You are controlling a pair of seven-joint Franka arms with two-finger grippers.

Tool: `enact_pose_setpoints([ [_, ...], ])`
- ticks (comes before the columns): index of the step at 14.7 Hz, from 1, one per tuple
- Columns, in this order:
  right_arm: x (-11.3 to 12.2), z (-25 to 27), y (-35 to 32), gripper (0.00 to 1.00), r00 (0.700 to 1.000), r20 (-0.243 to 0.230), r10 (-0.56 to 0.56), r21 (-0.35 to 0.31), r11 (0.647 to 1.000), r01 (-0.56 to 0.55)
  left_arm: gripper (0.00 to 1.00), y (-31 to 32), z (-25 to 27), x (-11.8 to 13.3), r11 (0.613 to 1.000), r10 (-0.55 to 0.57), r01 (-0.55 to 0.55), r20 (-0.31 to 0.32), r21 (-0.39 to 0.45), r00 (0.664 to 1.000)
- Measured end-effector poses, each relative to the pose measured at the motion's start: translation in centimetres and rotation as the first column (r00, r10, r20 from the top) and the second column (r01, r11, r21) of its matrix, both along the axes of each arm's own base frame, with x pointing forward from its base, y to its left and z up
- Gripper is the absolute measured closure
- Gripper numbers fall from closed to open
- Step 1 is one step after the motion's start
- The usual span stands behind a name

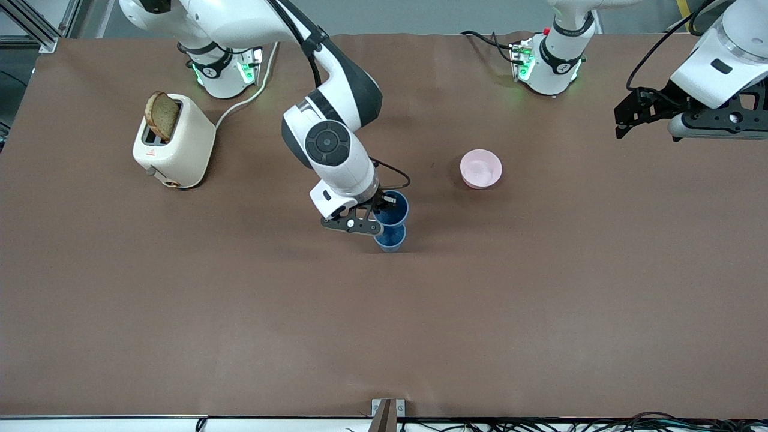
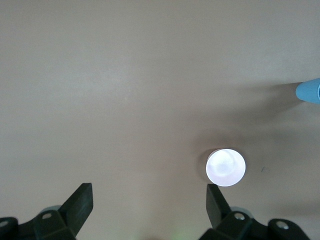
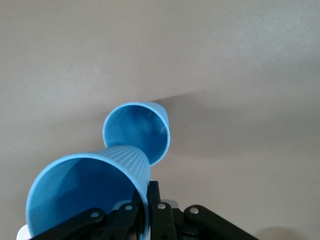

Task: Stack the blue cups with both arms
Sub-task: 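Lower the held cup into the placed blue cup with the right gripper, then open the right gripper and lift it off the stacked cups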

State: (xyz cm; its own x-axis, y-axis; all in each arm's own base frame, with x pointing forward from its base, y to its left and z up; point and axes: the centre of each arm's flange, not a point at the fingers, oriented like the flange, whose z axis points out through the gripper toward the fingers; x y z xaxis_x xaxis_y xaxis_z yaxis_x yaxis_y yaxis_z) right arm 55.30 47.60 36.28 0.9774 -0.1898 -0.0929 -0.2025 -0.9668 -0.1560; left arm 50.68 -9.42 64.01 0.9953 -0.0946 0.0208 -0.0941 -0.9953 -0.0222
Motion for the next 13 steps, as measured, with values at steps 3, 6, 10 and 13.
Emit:
enact_pose_setpoints([
  [3,0.4,-0.6,-0.1,0.95,1.0,0.011,-0.008,0.003,1.0,0.008,0.0,0.2,0.2,0.1,1.0,0.003,-0.003,0.008,-0.001,1.0],
  [6,0.6,-1.0,-0.2,0.95,1.0,0.01,-0.01,-0.001,1.0,0.01,0.0,0.2,0.2,0.1,1.0,0.003,-0.003,0.01,-0.002,1.0],
  [10,0.7,-1.4,-0.4,0.95,1.0,0.008,-0.013,-0.006,1.0,0.013,0.0,0.1,0.2,0.1,1.0,0.003,-0.003,0.01,-0.002,1.0],
  [13,0.8,-2.4,-0.3,0.95,1.0,0.006,-0.015,-0.01,1.0,0.015,0.0,0.1,0.2,0.0,1.0,0.001,-0.001,0.005,-0.001,1.0],
])
